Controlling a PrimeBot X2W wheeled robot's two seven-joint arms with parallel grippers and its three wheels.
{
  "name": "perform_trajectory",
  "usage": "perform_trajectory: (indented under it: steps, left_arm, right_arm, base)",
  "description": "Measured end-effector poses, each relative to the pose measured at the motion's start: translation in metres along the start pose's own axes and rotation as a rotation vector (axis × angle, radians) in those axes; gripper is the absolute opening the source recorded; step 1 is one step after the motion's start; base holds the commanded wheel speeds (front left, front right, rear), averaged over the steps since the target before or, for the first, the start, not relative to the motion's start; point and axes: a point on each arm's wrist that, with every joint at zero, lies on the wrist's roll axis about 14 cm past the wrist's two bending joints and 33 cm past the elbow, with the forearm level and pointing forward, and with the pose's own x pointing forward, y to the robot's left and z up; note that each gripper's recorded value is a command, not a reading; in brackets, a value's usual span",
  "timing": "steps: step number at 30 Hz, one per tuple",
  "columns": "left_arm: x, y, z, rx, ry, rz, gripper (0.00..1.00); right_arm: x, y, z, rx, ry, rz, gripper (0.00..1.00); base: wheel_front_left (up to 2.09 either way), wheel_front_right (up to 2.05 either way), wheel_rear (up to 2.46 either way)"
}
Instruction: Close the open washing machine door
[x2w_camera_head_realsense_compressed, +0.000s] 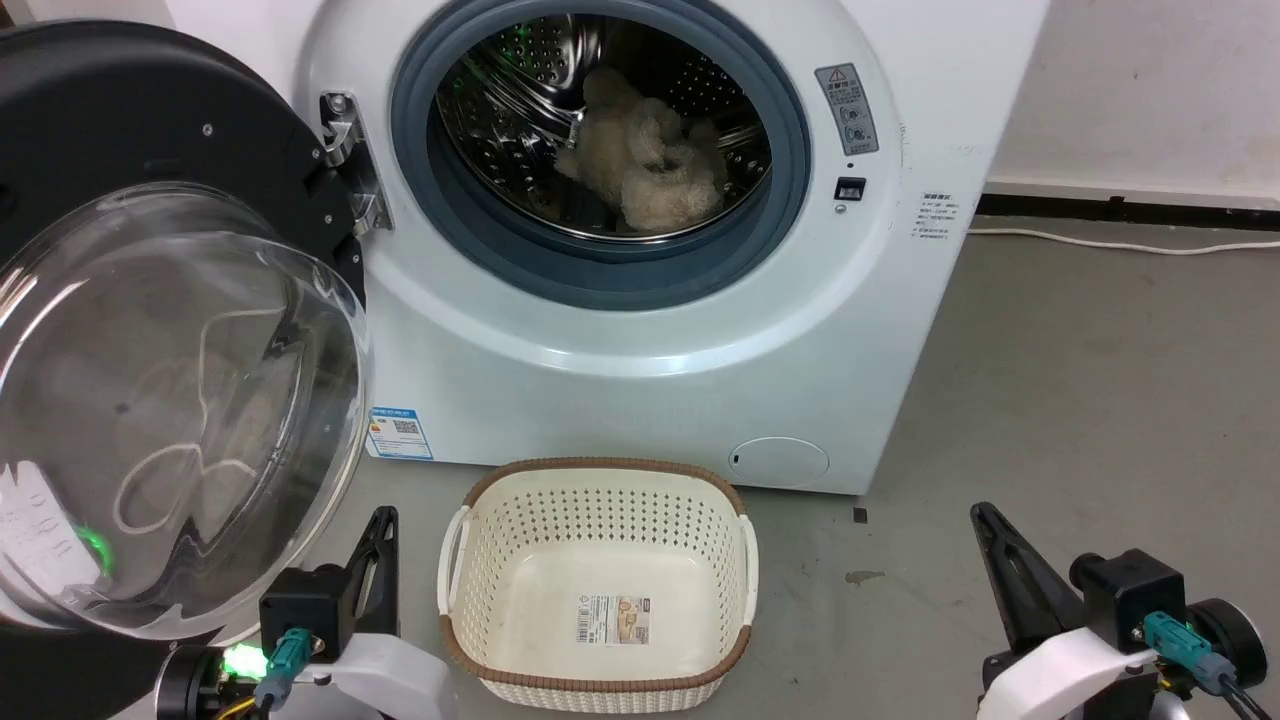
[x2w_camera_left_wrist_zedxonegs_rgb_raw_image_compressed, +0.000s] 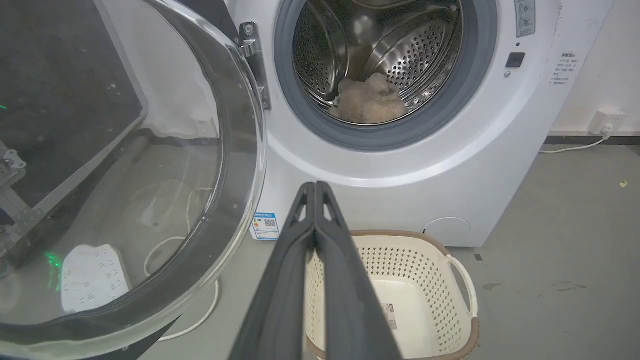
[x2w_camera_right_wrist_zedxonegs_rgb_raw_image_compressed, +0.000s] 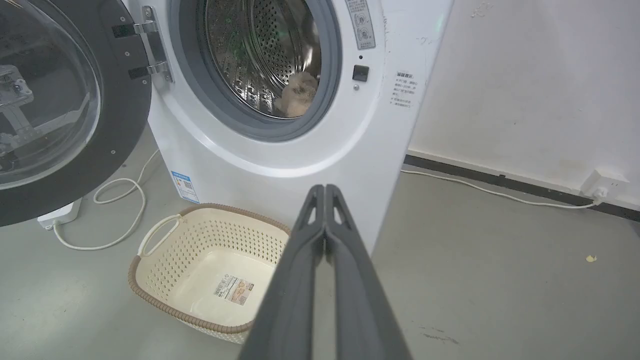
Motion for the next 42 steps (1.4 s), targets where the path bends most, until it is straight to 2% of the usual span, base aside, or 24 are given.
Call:
perform_trajectory:
  steps: [18, 19, 30, 42]
  left_arm:
    - [0.000, 0.000, 0.000, 0.000, 0.000, 0.000, 0.00]
    - [0.000, 0.000, 0.000, 0.000, 0.001, 0.000, 1.00]
    - [-0.001, -0.003, 0.000, 0.000, -0.005, -0.008, 1.00]
    - [-0.011, 0.004, 0.004, 0.003, -0.033, 0.014, 1.00]
  right_arm:
    - [0.000, 0.000, 0.000, 0.000, 0.000, 0.000, 0.00]
    - [0.000, 0.000, 0.000, 0.000, 0.001, 0.001, 1.00]
    - [0.000, 0.000, 0.000, 0.003, -0.004, 0.001, 1.00]
    - [0.005, 0.015, 0.004, 0.002, -0.033, 0.053, 1.00]
  base:
    - [0.00, 0.00, 0.00]
    - [0.00, 0.00, 0.00]
    - [0.00, 0.00, 0.00]
    - [0.00, 0.00, 0.00]
